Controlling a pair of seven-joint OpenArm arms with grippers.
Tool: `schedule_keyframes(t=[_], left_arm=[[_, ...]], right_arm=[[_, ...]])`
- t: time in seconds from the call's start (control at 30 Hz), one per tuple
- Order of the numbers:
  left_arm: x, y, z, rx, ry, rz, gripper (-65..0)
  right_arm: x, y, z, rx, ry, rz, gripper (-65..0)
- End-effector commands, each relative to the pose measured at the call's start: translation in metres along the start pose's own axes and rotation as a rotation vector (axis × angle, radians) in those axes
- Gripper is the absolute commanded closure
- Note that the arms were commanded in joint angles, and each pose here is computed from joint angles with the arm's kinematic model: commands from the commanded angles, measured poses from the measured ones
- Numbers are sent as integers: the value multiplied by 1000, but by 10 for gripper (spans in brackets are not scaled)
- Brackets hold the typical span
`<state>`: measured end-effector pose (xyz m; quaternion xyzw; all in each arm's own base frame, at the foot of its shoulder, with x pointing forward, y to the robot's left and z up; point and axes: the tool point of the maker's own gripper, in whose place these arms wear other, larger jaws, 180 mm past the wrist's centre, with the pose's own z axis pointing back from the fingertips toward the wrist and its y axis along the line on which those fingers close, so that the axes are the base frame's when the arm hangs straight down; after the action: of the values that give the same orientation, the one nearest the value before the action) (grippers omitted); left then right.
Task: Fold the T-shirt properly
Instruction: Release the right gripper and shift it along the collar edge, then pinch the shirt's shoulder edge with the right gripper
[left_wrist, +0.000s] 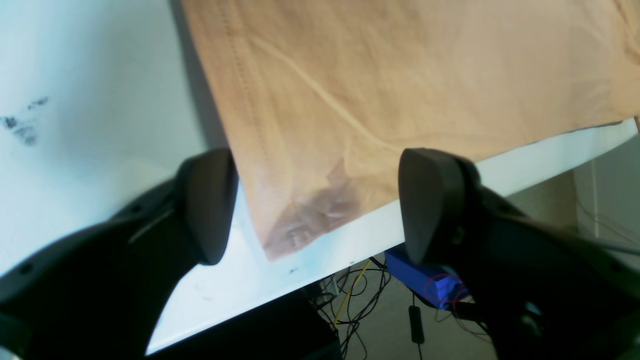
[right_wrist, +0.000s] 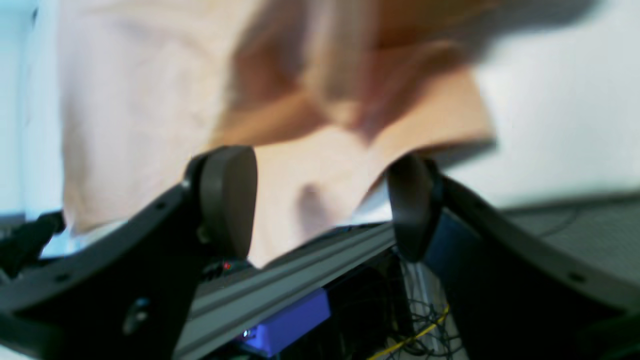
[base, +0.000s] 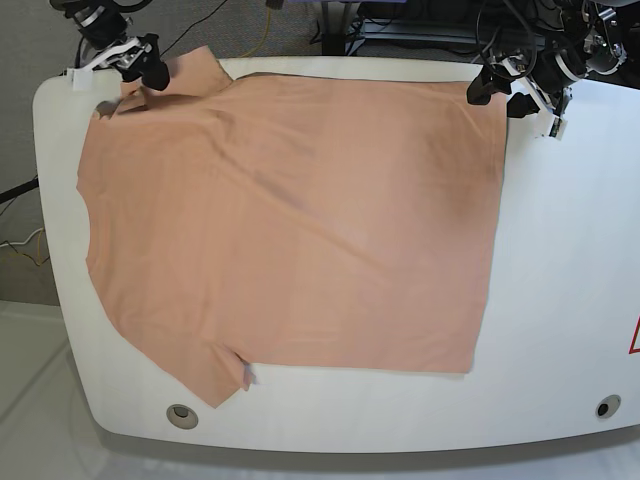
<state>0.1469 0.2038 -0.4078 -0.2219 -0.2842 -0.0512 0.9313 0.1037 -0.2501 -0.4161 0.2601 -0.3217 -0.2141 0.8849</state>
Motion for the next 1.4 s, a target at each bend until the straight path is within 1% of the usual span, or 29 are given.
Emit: schedule_keyframes(t=[0.0, 0.03, 0.1, 0.23, 0.3, 0.37, 0.4, 0.43, 0.5, 0.63, 0.7, 0.77, 0.83, 1.1, 1.17, 1.37], left_arm=[[-4, 3, 3, 12, 26, -10, -484], [-4, 3, 3, 11, 26, -5, -481], [-5, 3, 3, 13, 26, -4, -481], [-4, 3, 3, 13, 19, -1, -475], [-3, 3, 3, 13, 16, -1, -464], [-1, 2, 2, 11, 9, 0, -438], [-2, 2, 2, 12, 10, 4, -381], [-3, 2, 2, 13, 12, 7, -323], [-2, 1, 1, 11, 11, 7, -239], [-4, 4, 0, 22, 23, 12, -45], [-4, 6, 0, 28, 27, 16, -1], [-3, 8, 1, 42, 27, 16, -63], [-3, 8, 2, 44, 27, 16, -75], [-4, 9, 3, 49, 23, 24, -59], [-4, 10, 2, 48, 23, 29, -67], [0, 10, 1, 42, 17, 23, -55]], right_arm=[[-14, 7, -6, 8, 81, 32, -356], [-16, 15, -13, 34, 92, 41, -325], [-16, 16, -14, 38, 96, 43, -281], [-10, 17, -14, 40, 76, 49, -163], [-6, 17, -14, 39, 66, 50, -94], [-1, 15, -13, 32, 49, 52, -30], [3, 12, -10, 17, 33, 56, 0], [8, 9, -7, 3, 18, 59, 0], [10, 8, -5, -5, 10, 64, 0], [12, 7, -4, -24, 10, 83, 0], [12, 7, -3, -34, 14, 93, 0], [14, 10, 1, -47, 22, 131, 0], [15, 11, 3, -55, 22, 142, 0], [12, 12, 9, -67, 39, 168, 0], [15, 13, 9, -59, 29, 167, 0], [15, 15, 9, -42, 27, 153, 0]])
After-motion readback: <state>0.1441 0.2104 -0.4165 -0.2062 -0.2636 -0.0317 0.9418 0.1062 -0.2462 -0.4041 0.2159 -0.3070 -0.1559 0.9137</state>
